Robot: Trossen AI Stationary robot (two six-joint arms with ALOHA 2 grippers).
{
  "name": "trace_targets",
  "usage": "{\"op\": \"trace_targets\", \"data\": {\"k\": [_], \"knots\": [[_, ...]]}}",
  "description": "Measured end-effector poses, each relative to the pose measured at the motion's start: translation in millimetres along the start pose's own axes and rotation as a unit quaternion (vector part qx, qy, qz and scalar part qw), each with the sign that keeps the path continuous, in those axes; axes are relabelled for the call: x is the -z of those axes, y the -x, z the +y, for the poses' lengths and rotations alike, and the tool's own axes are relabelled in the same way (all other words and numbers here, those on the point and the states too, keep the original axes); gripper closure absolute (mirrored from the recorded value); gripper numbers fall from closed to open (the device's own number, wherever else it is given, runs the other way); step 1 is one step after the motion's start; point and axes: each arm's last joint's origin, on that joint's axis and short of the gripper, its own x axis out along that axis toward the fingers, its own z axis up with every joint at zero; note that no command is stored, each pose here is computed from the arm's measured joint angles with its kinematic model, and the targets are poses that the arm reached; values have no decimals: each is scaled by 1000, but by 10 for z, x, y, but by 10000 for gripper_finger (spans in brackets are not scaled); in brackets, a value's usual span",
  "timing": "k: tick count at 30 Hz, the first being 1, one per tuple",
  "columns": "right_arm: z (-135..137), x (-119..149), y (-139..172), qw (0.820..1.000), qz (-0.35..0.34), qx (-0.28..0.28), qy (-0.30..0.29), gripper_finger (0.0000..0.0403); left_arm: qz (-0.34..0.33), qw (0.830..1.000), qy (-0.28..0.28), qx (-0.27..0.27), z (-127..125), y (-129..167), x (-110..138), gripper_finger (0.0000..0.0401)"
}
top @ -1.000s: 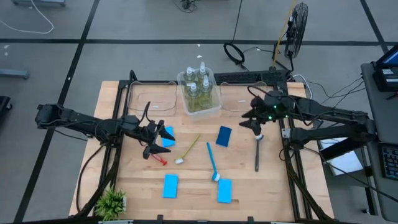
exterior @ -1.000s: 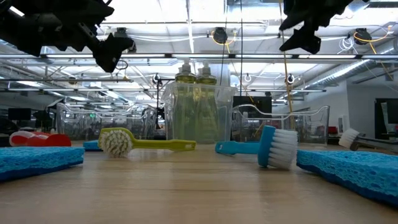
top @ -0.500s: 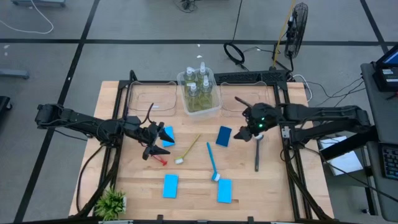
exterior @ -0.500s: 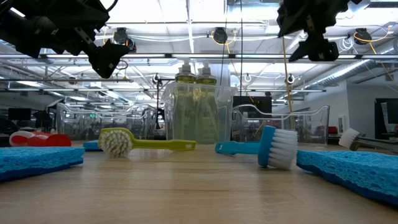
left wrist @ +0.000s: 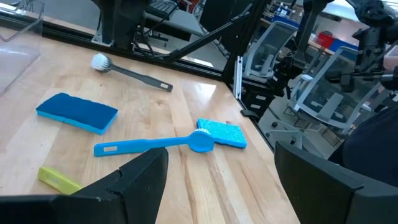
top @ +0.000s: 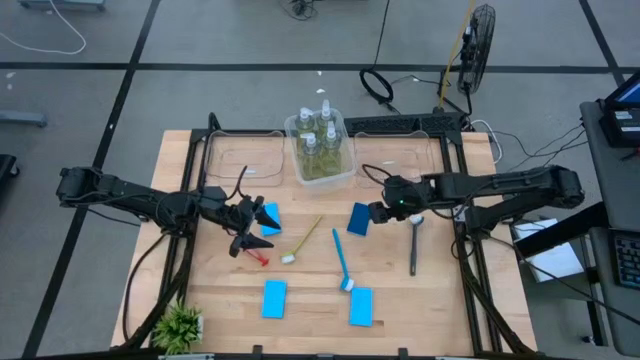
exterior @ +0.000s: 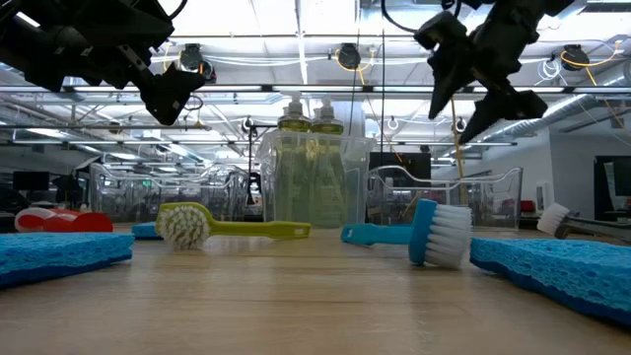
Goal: Pick & Place Kitchen Sink Supplies
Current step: Put the blue sponge into the left transparent bin
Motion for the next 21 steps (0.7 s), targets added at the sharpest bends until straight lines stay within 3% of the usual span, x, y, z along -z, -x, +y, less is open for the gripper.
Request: {"op": "trace_targets", "data": {"k": [14, 21], "knots": [[0, 107, -257, 996, -47, 73, -18, 165, 0, 1000, -15, -1, 2, 1, -1, 105], [-184, 183, -539, 996, -55, 38, -57, 165, 0, 1000, -22, -1, 3, 1, -1, 105]]}}
